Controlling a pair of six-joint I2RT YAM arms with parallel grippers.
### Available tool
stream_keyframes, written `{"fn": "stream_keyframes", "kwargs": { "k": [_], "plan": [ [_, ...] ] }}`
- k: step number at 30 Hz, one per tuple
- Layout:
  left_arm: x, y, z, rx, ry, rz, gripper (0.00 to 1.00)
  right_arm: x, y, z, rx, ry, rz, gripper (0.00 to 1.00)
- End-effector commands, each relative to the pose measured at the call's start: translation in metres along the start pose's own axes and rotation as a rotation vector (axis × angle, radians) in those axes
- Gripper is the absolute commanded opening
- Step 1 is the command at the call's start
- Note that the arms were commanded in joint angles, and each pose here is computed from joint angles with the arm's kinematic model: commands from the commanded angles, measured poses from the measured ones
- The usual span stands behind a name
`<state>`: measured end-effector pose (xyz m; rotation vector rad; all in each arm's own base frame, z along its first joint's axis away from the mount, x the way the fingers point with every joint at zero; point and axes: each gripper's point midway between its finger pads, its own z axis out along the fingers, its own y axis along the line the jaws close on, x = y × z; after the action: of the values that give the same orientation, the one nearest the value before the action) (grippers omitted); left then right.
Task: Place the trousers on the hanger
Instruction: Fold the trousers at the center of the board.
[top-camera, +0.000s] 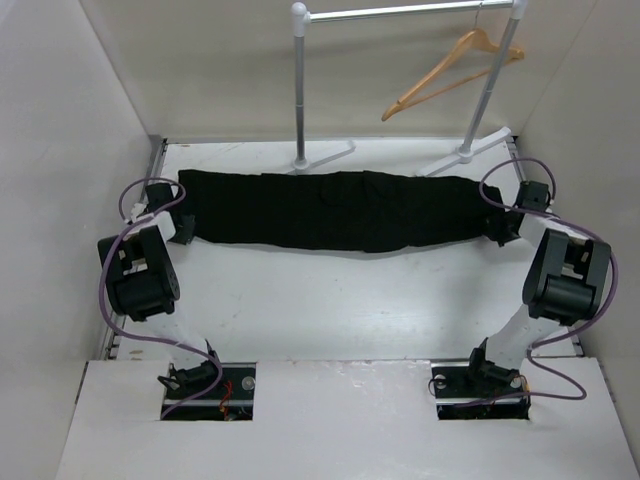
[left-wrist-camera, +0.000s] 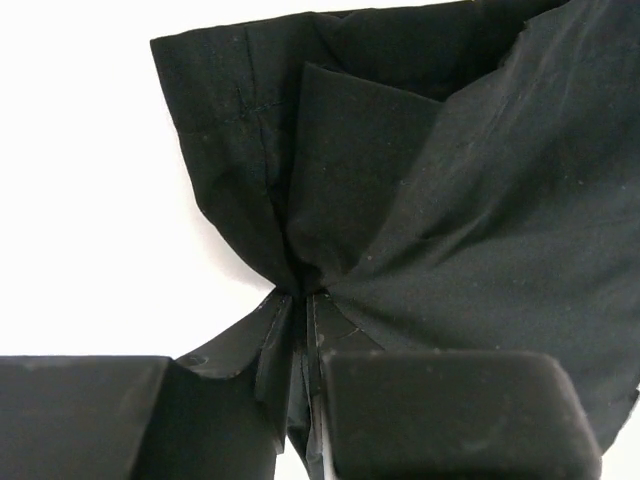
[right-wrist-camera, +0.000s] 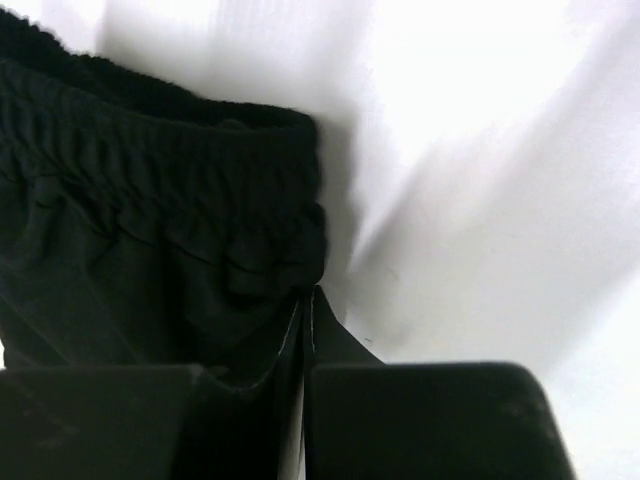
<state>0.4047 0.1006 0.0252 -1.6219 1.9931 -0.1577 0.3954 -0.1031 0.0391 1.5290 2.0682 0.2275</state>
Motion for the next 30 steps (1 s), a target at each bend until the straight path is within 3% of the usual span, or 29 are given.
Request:
{"fn": "stream_keyframes", "kwargs": {
  "k": [1, 10, 19, 21, 24, 27, 30],
  "plan": [
    [-0.027, 0.033, -0.03, -0.117, -0.088, 0.015, 0.06, -0.025, -0.013, -0.03, 0.005, -0.107, 0.051, 0.03],
    [-0.046, 0.105, -0.09, -0.319, -0.2, 0.08, 0.06, -0.018, -0.063, -0.068, 0.002, -0.159, 0.159, 0.01],
    [-0.009, 0.169, -0.102, -0.433, -0.178, 0.123, 0.15, 0.016, -0.1, -0.083, 0.005, -0.138, 0.139, 0.06],
    [-0.009, 0.168, -0.105, -0.416, -0.184, 0.116, 0.29, 0.014, -0.1, -0.09, -0.004, -0.149, 0.132, 0.15],
    [-0.008, 0.159, -0.111, -0.377, -0.173, 0.112, 0.52, 0.009, -0.094, -0.105, -0.033, -0.178, 0.117, 0.44],
    [-0.012, 0.141, -0.13, -0.3, -0.19, 0.078, 0.6, 0.001, -0.083, -0.123, -0.076, -0.212, 0.102, 0.64],
    [-0.019, 0.113, -0.153, -0.206, -0.234, 0.089, 0.62, -0.004, -0.08, -0.131, -0.086, -0.238, 0.104, 0.72]
  ]
}}
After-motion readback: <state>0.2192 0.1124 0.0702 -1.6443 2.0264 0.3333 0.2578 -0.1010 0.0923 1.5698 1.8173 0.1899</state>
